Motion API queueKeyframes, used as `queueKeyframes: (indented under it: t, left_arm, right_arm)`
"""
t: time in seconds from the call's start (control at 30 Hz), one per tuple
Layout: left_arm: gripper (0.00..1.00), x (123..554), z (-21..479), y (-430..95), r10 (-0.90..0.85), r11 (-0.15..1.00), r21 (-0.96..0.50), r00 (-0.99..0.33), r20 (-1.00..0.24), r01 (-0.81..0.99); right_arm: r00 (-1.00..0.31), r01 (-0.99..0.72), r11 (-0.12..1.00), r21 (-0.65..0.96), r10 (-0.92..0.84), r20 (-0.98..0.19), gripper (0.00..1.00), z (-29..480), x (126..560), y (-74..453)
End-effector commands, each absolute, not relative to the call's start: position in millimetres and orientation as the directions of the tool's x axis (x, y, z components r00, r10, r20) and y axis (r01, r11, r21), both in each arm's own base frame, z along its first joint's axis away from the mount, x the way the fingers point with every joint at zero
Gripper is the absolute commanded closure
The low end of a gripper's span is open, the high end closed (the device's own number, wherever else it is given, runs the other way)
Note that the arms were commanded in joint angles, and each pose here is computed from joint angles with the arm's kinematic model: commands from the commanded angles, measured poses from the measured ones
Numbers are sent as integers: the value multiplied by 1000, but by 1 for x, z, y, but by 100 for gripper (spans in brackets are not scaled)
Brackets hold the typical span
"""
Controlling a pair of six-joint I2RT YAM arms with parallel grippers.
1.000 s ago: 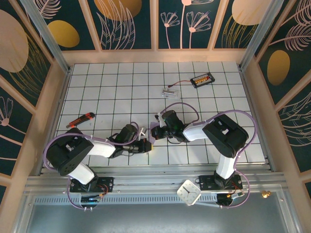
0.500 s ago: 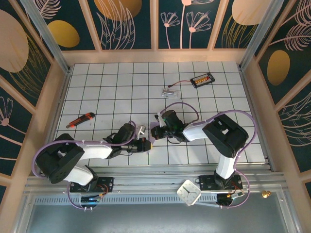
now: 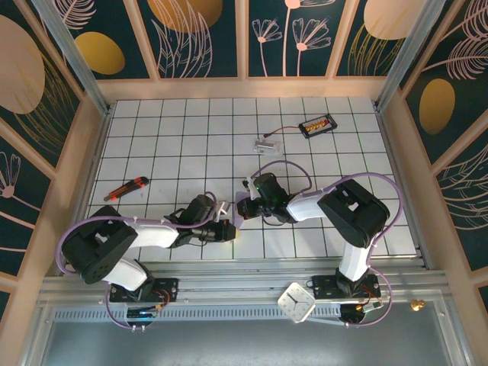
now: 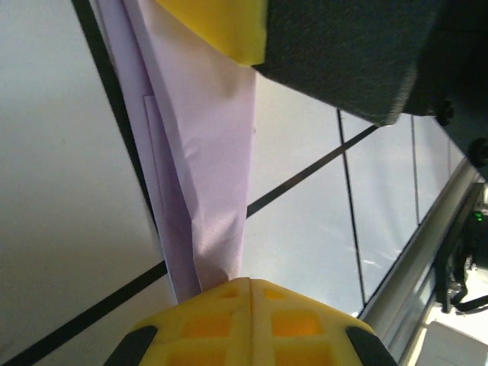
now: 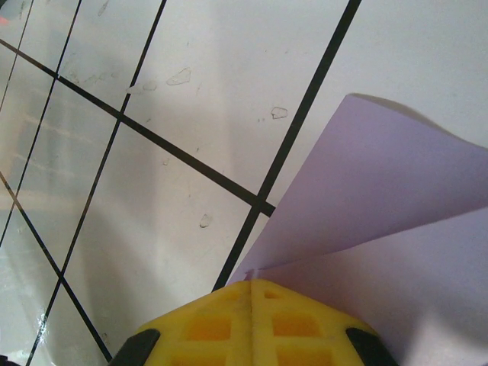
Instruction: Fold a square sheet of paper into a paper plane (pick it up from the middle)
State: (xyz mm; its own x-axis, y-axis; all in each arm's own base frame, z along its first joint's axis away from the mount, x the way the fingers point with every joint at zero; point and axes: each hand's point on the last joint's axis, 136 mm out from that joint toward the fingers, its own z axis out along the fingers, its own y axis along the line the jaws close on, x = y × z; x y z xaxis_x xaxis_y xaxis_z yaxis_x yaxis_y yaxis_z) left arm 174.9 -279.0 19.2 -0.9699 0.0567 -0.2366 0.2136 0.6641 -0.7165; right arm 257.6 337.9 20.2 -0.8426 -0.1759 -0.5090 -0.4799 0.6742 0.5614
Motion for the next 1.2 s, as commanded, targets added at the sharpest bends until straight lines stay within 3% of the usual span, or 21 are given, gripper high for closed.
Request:
queueKeyframes:
  t: [0.0, 0.43, 0.87, 1.17]
  left_arm:
    - [100, 170, 1, -269, 76, 722, -664, -975, -208, 198]
    - [100, 152, -18, -248, 88, 768, -620, -985, -151, 164]
    - [100, 148, -31, -244, 71, 790, -602, -993, -97, 115]
    - [100, 148, -30, -246, 61, 785, -611, -994, -92, 105]
  right_arm:
    - [-882, -421, 758, 498, -215, -419, 99, -19, 250, 313]
    - [-880, -430, 751, 501, -227, -417, 98, -16, 253, 312]
    - [-874, -472, 505, 722, -163, -457, 89, 79, 244, 352]
    - [-887, -455, 529, 716, -197, -418, 93, 53, 218, 349]
